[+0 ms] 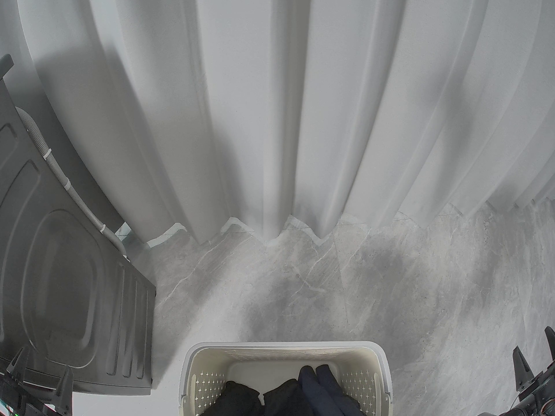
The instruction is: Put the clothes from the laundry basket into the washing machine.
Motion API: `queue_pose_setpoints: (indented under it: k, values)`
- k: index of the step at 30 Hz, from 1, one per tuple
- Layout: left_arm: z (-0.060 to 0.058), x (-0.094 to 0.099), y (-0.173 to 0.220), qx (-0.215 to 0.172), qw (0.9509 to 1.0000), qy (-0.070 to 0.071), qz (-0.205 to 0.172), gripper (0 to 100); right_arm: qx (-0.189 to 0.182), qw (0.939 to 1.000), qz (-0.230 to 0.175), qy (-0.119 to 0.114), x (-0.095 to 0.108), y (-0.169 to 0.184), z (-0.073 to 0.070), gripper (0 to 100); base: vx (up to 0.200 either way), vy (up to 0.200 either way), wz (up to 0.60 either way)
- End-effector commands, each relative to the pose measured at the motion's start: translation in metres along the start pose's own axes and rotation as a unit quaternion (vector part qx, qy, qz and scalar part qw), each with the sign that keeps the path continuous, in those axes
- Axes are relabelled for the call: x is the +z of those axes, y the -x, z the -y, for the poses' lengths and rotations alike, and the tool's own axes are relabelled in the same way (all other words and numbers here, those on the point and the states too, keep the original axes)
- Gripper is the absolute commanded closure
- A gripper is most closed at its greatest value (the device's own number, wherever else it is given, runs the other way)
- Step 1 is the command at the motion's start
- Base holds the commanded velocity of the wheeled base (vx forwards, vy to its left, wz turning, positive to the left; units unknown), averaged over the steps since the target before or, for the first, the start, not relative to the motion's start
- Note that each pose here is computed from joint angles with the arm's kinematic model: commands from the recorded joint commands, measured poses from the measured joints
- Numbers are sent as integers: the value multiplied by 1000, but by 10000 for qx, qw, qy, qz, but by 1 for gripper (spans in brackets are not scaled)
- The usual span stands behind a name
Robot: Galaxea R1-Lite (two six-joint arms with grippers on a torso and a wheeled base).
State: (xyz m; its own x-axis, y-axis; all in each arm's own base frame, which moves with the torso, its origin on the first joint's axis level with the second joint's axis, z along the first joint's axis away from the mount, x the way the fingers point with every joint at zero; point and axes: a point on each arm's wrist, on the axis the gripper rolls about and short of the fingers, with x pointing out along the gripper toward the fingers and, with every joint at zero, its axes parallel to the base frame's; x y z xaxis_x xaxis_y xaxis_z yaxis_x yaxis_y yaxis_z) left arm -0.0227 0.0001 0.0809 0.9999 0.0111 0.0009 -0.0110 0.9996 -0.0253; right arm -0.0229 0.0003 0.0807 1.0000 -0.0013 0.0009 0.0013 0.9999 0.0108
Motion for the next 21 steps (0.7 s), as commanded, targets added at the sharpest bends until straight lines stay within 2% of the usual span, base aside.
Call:
queue_pose_setpoints:
  k: [1, 5, 21]
  values:
    - [0, -5, 0, -1, 10000, 4, -20, 0, 6, 10000, -73, 0, -5, -1, 0, 0, 0, 0, 0]
    - [0, -5, 0, 7, 10000, -4, -19, 0, 6, 10000, -66, 0, -5, -1, 0, 0, 0, 0, 0]
    - [0, -5, 0, 7, 10000, -4, -19, 0, 6, 10000, -66, 0, -5, -1, 0, 0, -200, 0, 0]
